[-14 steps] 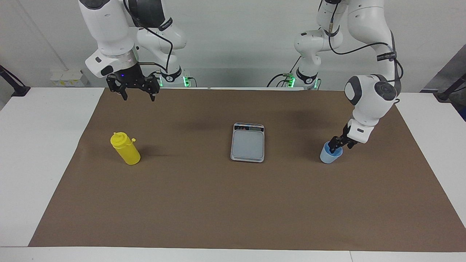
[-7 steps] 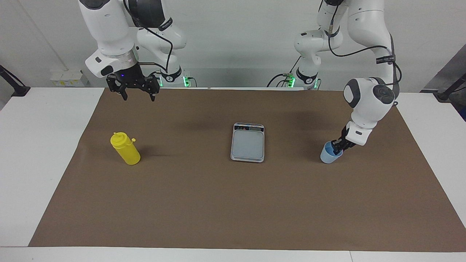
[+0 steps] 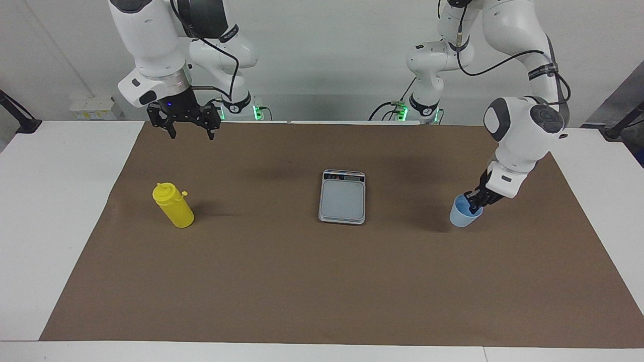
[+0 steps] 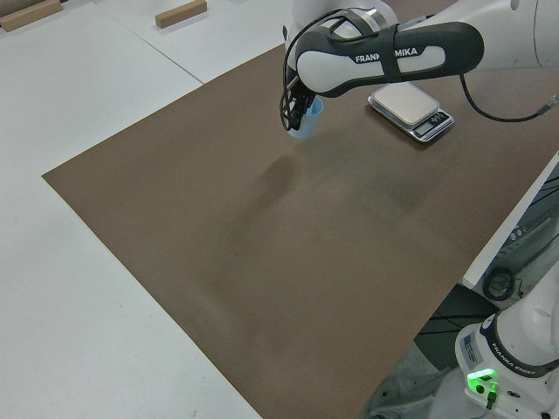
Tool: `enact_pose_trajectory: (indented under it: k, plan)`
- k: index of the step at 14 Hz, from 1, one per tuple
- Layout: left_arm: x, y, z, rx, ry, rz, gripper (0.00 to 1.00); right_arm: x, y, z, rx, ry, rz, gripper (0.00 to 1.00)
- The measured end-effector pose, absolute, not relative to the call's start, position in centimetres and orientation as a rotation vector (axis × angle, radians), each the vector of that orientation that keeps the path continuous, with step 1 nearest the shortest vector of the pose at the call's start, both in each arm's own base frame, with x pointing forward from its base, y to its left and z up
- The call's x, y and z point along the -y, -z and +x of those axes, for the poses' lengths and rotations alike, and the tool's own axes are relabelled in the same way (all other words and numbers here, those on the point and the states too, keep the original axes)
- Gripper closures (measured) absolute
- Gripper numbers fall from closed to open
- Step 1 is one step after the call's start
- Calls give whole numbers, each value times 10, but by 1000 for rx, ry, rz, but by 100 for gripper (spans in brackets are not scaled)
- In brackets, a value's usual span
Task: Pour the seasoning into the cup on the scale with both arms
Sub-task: 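Carry the blue cup with the left gripper onto the scale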
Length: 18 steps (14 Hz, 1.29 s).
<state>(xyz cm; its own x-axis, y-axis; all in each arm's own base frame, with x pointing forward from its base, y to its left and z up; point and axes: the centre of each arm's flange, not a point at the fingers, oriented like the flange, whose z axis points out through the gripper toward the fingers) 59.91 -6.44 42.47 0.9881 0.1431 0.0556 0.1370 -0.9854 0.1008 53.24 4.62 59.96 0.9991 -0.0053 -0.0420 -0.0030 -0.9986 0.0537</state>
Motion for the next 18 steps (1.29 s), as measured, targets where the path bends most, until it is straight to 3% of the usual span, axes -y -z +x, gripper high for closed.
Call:
enact_pose_trajectory:
  k: [3, 6, 13, 18]
  plan:
    - [135, -463, 597, -145, -90, 3001, 96, -46, -600, 532, 6, 65, 3087, 0]
    - [214, -467, 578, -112, -83, 2990, 96, -46, -600, 532, 6, 65, 3087, 0]
    - [334, -431, 528, -43, -32, 2998, 96, -46, -600, 532, 6, 65, 3087, 0]
    - [357, -397, 504, -12, -13, 3024, 96, -45, -600, 532, 9, 65, 3087, 0]
